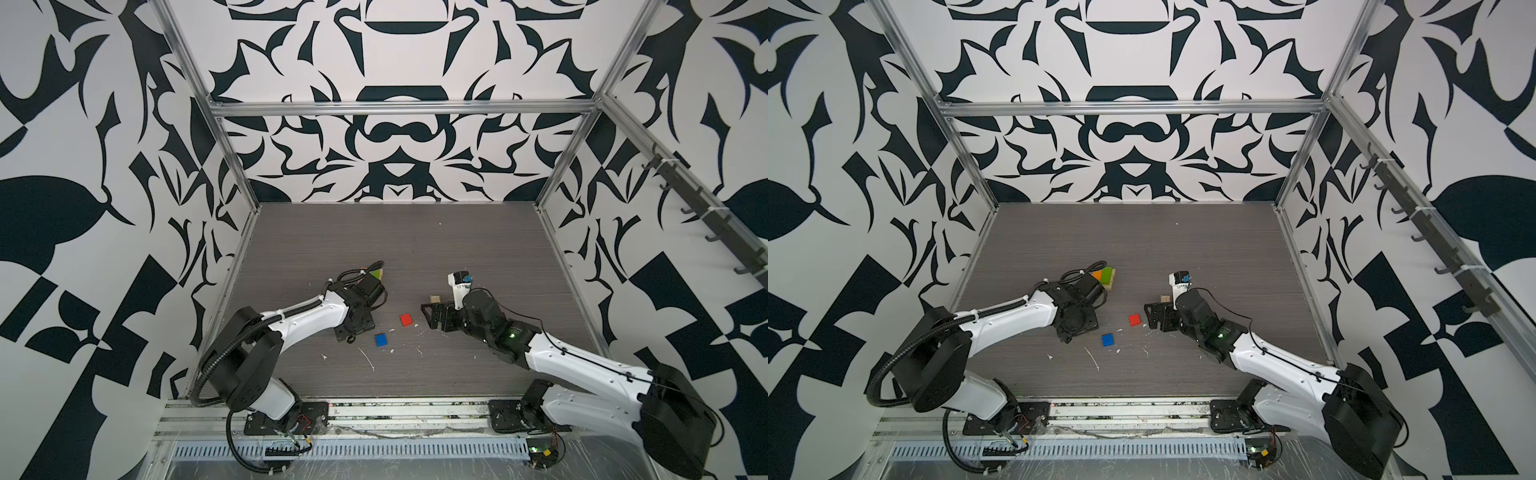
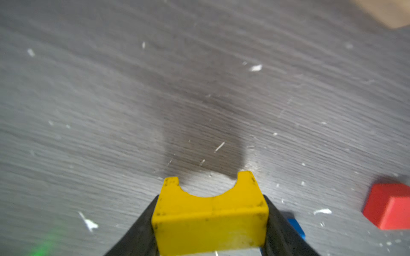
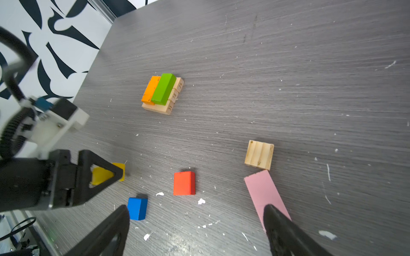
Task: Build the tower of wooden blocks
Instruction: 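Lift the yellow arch block with the left gripper toward the stack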
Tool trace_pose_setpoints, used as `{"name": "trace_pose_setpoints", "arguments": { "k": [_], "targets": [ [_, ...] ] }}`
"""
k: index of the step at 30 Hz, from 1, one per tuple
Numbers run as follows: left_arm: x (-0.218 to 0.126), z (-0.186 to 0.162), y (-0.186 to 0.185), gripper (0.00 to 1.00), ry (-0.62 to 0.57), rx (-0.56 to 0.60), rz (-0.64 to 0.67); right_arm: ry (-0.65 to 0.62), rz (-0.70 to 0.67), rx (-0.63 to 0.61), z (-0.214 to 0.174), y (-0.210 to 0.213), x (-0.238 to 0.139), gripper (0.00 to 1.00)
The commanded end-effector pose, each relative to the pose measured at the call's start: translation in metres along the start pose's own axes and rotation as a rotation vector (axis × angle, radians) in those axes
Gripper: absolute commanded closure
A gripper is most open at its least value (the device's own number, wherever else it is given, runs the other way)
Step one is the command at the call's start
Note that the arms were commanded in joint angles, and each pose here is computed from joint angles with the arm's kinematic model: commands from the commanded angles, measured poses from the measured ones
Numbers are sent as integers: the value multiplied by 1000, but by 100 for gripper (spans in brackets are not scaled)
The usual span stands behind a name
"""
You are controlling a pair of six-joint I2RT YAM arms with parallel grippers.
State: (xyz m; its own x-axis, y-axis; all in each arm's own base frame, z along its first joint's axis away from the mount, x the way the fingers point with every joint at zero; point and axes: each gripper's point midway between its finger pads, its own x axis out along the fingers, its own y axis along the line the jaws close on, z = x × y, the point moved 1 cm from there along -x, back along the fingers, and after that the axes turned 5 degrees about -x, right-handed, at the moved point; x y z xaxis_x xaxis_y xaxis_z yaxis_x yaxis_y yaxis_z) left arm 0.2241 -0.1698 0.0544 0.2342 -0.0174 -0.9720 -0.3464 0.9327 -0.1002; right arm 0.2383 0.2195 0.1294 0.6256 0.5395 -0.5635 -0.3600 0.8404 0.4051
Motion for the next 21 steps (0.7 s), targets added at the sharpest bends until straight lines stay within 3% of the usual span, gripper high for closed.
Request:
{"name": "trace_pose_setpoints", "arguments": {
  "k": [1, 6, 11, 21],
  "targets": [
    [-18, 25, 0, 55, -71, 115, -21, -43, 11, -17, 17, 8, -9, 3],
    [-28, 47, -15, 55, -59, 197, -88, -36, 27, -17, 17, 11, -13, 3],
    [-33, 72, -28, 57, -66, 287, -42, -9, 53, -30, 14, 17, -14, 4],
    [-38, 106, -78, 59, -74, 448, -137, 4, 46, -40, 12, 15, -25, 5]
  ]
}}
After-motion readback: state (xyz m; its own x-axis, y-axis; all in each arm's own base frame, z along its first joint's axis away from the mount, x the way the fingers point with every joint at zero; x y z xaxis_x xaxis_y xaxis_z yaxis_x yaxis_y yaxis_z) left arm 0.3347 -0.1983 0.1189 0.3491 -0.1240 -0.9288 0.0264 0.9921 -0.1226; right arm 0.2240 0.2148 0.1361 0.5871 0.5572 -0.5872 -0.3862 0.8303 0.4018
